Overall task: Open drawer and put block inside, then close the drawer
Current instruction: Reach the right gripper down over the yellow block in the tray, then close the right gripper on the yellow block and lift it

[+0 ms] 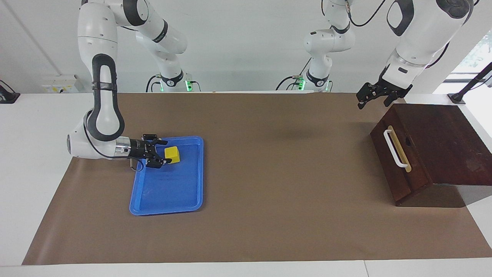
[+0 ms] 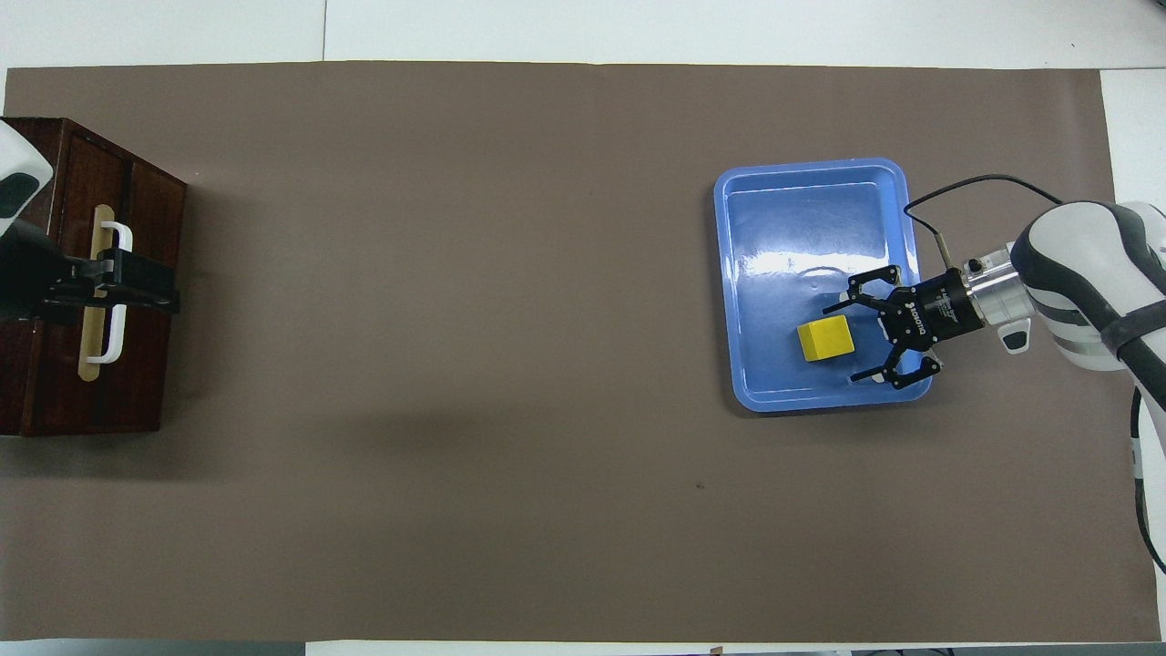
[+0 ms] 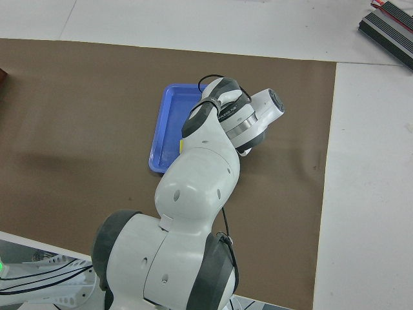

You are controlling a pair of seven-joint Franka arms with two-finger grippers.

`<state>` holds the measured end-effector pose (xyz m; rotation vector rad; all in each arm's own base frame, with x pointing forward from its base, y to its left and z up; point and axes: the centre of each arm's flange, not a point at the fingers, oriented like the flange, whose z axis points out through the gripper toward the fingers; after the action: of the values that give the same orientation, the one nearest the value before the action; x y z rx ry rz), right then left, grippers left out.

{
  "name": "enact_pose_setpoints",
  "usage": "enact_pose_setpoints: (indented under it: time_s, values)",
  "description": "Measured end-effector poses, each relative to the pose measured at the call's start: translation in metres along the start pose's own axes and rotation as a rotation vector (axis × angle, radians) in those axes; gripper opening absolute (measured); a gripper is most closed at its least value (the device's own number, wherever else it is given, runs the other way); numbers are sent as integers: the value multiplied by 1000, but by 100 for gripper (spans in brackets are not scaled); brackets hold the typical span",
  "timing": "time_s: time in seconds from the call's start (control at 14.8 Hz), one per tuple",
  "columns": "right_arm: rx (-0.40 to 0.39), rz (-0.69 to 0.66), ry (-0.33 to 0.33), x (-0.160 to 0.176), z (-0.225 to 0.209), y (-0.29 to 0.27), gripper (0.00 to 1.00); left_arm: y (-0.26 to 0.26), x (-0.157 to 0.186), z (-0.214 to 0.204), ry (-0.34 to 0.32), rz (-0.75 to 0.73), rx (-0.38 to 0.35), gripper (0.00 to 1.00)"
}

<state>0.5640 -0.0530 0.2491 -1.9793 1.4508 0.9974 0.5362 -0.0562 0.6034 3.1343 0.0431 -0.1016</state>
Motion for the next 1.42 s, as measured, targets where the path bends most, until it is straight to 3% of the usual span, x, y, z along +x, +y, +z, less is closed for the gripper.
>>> enact_pose_setpoints:
  time_s: [0.27, 0.34, 0.54, 1.08, 1.28, 1.42]
  values:
    - [0, -1, 0, 0, 0, 0, 94, 0, 0, 0, 0, 0, 0, 100]
    - [1, -2, 1, 0, 0, 0, 89, 0, 0, 0, 0, 0, 0, 100]
    - [1, -3, 1, 0, 0, 0, 56, 0, 0, 0, 0, 0, 0, 100]
    - [19, -35, 15, -13, -18, -13, 55, 0, 0, 0, 0, 0, 0, 100]
    - [18, -34, 26, -52, -40, -41, 55, 0, 0, 0, 0, 0, 0, 100]
    - [9, -27, 48, -98, -44, -67, 55, 0, 0, 0, 0, 0, 0, 100]
